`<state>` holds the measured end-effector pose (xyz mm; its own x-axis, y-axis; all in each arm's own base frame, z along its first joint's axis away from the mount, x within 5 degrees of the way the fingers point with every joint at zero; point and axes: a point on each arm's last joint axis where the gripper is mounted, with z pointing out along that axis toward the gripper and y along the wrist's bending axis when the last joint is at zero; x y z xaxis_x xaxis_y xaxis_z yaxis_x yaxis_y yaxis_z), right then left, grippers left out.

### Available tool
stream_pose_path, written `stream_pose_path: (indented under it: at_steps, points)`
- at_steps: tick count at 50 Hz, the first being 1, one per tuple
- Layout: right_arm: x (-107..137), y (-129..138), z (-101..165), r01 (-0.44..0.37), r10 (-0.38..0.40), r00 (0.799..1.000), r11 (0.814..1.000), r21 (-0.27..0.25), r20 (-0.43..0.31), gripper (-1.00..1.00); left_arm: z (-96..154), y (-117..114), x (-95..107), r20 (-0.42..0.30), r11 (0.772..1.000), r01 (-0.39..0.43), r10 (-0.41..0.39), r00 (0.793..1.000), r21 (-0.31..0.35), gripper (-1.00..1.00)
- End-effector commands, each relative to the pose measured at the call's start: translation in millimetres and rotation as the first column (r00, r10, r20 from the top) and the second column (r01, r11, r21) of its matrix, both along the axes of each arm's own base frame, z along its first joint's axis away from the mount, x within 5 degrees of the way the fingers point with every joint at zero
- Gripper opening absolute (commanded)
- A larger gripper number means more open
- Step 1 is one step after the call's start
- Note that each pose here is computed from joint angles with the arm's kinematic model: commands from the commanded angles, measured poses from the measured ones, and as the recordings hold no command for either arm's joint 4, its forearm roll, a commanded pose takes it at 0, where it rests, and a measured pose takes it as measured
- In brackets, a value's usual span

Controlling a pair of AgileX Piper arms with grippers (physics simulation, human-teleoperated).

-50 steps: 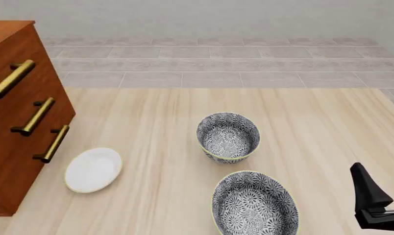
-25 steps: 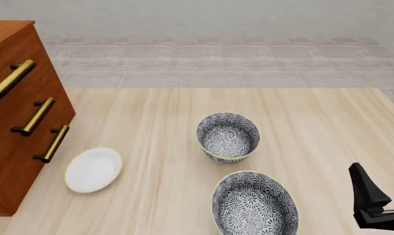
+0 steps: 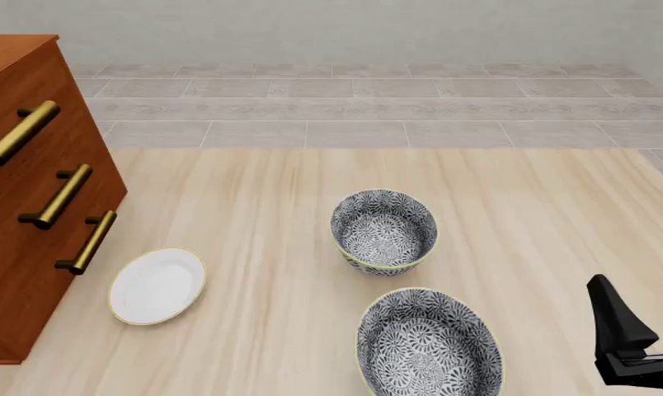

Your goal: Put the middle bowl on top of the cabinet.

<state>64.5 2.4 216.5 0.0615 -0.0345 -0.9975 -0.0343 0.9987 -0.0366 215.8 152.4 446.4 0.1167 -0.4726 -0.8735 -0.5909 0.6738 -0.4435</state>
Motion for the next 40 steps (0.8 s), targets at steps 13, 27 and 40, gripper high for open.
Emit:
stream_pose_path:
  at_steps: [13, 27, 40]
  points:
    - [0.1, 0.2, 2.1, -0.003, 0.003, 1.0, 1.0, -0.002, 0.004, 1.0, -9.3, 14.3, 3.0, -0.021, 0.998, -0.038, 0.037, 0.999, -0.043, -1.0]
    - [-0.2, -0.1, -0.2, 0.001, -0.001, 1.0, 1.0, 0.001, 0.001, 1.0, -19.0, 24.3, 7.9, -0.029, 0.995, -0.063, 0.061, 0.998, -0.082, -1.0]
    - [-1.0, -0.2, -1.1, 0.002, -0.002, 1.0, 1.0, 0.003, -0.001, 1.0, -31.0, 33.4, 11.2, -0.048, 0.99, -0.086, 0.081, 0.996, -0.11, -1.0]
